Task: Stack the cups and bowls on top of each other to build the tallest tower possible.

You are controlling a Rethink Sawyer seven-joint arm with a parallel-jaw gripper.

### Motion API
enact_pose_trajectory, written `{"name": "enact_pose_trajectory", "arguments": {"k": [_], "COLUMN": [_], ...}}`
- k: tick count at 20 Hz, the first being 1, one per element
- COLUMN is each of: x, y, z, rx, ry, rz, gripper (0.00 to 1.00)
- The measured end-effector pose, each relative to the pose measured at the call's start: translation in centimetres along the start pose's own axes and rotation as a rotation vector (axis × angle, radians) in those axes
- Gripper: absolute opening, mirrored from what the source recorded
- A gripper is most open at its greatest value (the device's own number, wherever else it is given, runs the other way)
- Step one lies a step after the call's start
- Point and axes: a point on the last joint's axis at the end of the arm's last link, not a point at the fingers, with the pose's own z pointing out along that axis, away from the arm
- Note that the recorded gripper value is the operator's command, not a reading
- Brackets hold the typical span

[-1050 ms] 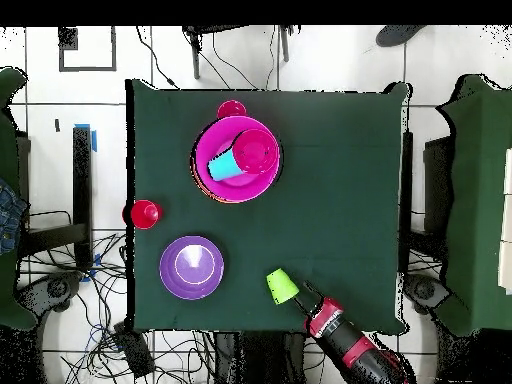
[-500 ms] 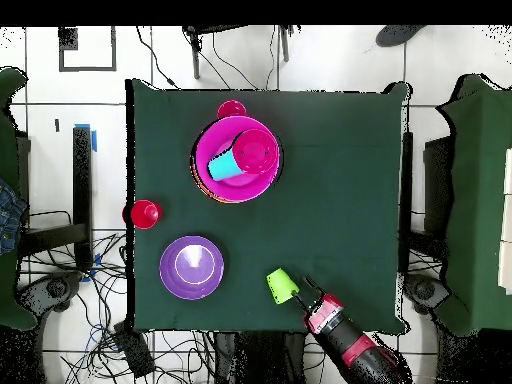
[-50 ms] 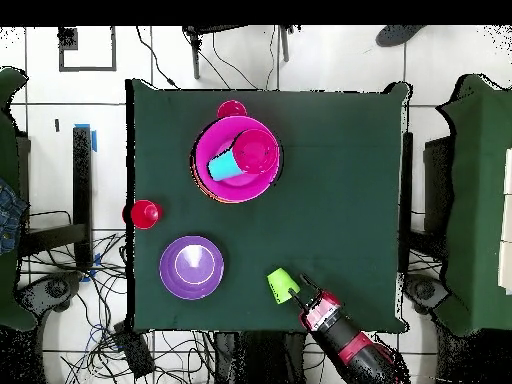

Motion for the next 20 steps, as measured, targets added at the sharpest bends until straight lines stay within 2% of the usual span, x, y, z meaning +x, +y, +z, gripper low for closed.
{"name": "enact_pose_trajectory", "arguments": {"k": [11,20], "x": [1.1,2.1], "y": [0.1,-0.1], "z": [0.1,-1.1], "rx": [-0.052,-0.064], "ry": [0.081,0.120], "rz": [-0.060,-0.061], "gripper": [1.00,1.00]}}
